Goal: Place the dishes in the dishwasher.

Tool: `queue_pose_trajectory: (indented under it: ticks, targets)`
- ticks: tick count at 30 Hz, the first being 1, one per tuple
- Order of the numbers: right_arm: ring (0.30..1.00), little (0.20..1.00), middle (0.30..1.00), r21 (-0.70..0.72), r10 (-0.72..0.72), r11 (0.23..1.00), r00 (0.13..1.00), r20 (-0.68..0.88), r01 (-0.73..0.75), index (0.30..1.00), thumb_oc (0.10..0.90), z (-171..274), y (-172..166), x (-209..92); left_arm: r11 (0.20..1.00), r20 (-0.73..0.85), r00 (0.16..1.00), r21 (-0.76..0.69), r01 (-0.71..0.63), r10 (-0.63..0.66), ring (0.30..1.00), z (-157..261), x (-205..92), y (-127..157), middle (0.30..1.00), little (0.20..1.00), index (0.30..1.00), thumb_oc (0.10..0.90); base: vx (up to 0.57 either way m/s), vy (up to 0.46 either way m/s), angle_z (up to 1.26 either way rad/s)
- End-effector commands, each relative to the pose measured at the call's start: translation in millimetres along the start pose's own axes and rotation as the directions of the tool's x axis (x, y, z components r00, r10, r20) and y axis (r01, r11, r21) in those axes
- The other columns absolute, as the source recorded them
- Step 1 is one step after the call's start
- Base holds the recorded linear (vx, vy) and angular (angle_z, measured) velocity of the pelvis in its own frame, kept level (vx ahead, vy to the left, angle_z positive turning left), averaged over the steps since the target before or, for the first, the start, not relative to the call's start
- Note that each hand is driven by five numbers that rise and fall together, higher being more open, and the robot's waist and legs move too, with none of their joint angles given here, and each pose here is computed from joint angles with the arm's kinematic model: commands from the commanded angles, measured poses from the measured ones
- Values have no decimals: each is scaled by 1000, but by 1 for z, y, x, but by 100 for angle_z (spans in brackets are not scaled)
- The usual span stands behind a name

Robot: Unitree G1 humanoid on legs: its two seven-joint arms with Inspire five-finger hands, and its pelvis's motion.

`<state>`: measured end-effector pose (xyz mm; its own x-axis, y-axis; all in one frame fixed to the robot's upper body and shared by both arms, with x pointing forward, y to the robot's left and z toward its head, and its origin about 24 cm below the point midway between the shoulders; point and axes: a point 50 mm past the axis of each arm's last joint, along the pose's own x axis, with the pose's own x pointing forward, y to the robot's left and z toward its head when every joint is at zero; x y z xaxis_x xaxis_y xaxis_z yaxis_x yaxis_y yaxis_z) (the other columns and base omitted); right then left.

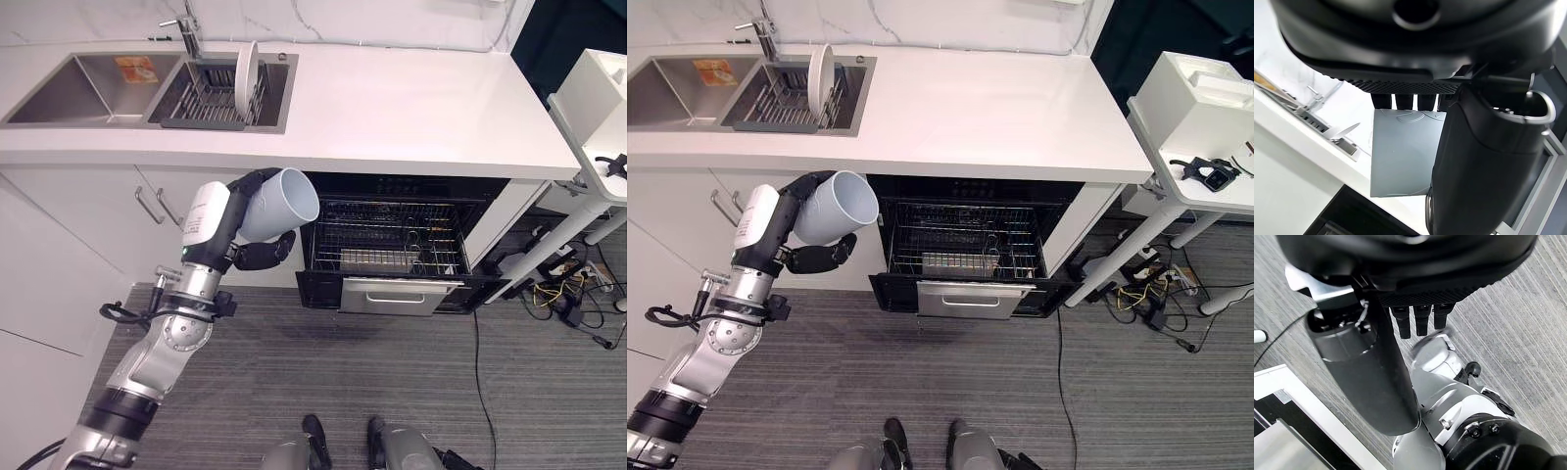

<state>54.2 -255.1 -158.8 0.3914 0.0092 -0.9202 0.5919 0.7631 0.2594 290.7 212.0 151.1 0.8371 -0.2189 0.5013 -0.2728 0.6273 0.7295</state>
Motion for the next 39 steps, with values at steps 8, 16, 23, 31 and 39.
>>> queue_pose_trajectory:
  ticks: [8, 16, 23, 31, 39]
  targets:
    - [900, 900, 900, -115, 14, 993, 999, -43, -19, 900, 800, -2, 2, 1, 981, 164, 968, 4, -195, 191, 300, 33, 15, 37, 300, 300, 300, 400, 114, -394, 6]
    - [900, 900, 900, -88, -21, 996, 1000, 16, 22, 900, 800, 17, -10, -4, 975, 168, 960, -49, -217, 222, 300, 36, 11, 44, 300, 300, 300, 400, 39, -280, 0]
    - [900, 900, 900, -44, -54, 997, 998, 31, 56, 900, 800, 19, -23, -10, 971, 180, 956, -91, -220, 233, 300, 39, 13, 44, 300, 300, 300, 400, 35, 20, 18]
    - [900, 900, 900, 34, -30, 999, 999, 19, 29, 900, 800, -1, -11, -5, 969, 200, 950, -110, -222, 241, 300, 42, 14, 34, 300, 300, 300, 400, 95, 158, -8]
    - [900, 900, 900, 303, -98, 953, 959, 267, 13, 900, 800, 20, -8, -6, 945, 114, 967, -264, -193, 230, 300, 41, 13, 20, 300, 300, 300, 400, 33, 51, -24]
